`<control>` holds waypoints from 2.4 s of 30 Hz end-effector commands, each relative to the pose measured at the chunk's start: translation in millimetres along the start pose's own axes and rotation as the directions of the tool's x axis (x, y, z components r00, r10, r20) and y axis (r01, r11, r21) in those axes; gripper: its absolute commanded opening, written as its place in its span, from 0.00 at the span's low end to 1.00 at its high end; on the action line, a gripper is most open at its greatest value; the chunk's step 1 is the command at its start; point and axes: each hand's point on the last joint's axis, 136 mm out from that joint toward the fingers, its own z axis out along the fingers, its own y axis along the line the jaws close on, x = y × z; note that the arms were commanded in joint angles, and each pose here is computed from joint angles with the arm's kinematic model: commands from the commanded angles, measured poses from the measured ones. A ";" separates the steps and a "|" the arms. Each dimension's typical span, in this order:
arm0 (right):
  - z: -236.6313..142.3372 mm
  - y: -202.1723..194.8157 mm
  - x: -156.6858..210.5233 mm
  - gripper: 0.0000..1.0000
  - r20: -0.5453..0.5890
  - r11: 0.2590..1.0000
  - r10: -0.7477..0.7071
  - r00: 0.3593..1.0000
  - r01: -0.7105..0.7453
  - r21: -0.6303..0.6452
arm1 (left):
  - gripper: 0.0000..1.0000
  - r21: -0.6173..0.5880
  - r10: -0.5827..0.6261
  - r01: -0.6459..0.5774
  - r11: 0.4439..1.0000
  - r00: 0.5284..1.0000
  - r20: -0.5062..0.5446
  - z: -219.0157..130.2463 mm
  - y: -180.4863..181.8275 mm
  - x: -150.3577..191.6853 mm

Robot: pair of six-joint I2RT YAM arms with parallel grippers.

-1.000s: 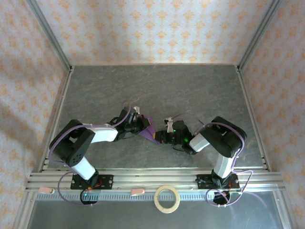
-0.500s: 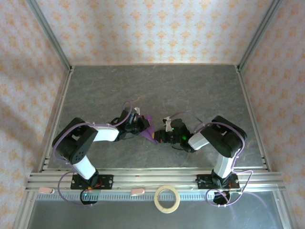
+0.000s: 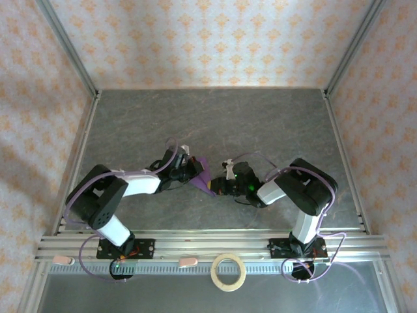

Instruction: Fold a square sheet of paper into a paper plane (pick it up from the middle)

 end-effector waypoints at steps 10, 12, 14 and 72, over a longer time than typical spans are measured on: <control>1.9 -29.3 20.2 0.00 -0.055 0.992 0.076 0.996 -0.069 0.110 | 0.00 0.013 -0.019 0.020 1.000 0.998 -0.052 9.8 4.3 13.1; 2.2 -29.8 20.3 0.00 -0.056 0.991 0.076 0.996 -0.069 0.112 | 0.00 0.007 -0.020 0.020 1.000 0.998 -0.052 12.9 5.8 12.5; 2.8 -30.0 20.7 0.00 -0.060 0.991 0.076 0.995 -0.069 0.112 | 0.00 0.000 -0.022 0.022 1.000 0.998 -0.052 15.6 7.3 12.0; -17.0 -24.4 39.5 0.04 -0.176 0.978 0.137 0.975 -0.104 0.182 | 0.00 -0.224 -0.009 -0.015 0.974 0.994 -0.109 34.3 71.5 28.2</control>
